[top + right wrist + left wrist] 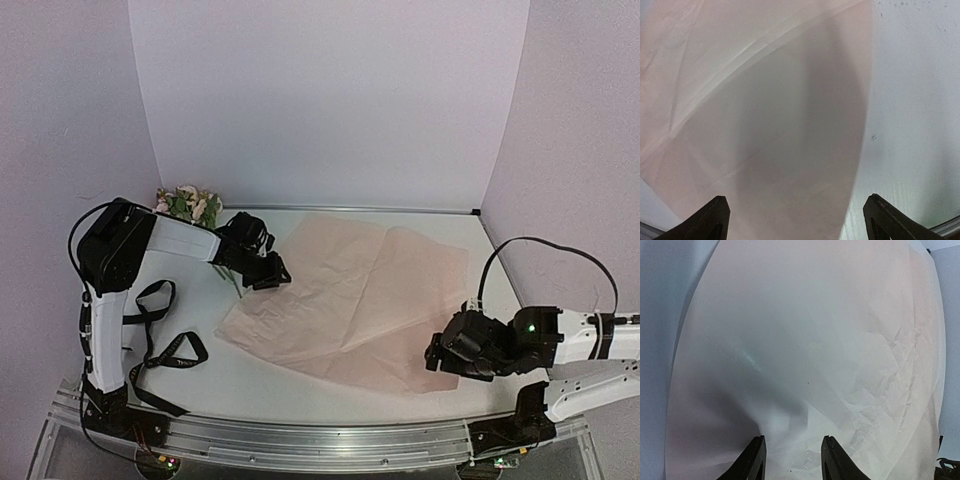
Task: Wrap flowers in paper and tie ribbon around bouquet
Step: Unfold the folded wrapping paper at the center of the board, then move the flattened wrapping paper to the center of the board, then pick up the fake flower from the corner of the board.
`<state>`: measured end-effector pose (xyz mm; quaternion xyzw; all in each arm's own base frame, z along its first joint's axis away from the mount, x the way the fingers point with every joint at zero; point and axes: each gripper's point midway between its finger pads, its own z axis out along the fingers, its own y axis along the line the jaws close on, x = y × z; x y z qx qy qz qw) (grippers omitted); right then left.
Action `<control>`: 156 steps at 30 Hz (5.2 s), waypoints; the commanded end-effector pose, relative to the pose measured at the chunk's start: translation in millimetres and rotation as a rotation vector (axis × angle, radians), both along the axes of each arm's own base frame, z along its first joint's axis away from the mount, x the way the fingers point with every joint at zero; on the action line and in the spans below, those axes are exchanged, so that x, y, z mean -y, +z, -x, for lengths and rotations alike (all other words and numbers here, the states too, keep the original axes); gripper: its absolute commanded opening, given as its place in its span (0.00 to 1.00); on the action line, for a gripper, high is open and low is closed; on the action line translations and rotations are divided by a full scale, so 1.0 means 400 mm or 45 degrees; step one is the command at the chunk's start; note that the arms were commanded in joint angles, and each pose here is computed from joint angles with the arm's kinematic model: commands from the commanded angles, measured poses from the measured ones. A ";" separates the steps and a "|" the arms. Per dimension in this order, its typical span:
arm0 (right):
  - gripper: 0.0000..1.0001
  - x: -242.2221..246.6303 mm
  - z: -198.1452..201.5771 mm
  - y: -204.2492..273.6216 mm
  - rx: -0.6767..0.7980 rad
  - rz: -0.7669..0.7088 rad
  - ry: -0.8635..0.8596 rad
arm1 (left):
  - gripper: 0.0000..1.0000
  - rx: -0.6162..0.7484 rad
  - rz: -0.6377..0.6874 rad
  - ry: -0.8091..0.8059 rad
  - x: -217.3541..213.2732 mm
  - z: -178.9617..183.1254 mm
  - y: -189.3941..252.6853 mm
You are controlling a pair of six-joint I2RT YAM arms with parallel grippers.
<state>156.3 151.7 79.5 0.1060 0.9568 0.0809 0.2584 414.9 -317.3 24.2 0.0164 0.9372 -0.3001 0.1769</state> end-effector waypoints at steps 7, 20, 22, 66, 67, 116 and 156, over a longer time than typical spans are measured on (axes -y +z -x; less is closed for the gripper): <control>0.74 -0.073 -0.018 -0.061 -0.214 -0.014 0.104 | 0.40 -0.084 -0.268 -0.080 -0.081 -0.119 -0.093; 0.74 -0.151 -0.177 -0.006 -0.148 -0.122 0.166 | 0.46 0.015 -0.149 -0.119 0.001 -0.223 0.026; 0.74 -0.162 -0.196 0.002 -0.139 -0.123 0.180 | 0.52 0.062 -0.108 -0.086 0.003 -0.227 0.087; 0.80 -0.223 -0.353 0.033 -0.029 0.134 0.268 | 0.07 -0.255 0.354 0.424 -0.216 0.163 0.103; 0.80 -0.220 -0.355 0.037 -0.024 0.138 0.265 | 0.03 -0.269 0.328 0.365 -0.212 0.173 0.103; 0.90 -0.249 -0.345 0.040 -0.049 0.089 0.345 | 0.99 -0.048 -0.545 0.937 -0.590 -0.302 0.099; 0.92 -0.259 -0.345 0.079 0.017 0.043 0.391 | 0.64 0.092 -0.571 0.934 -0.611 -0.335 0.124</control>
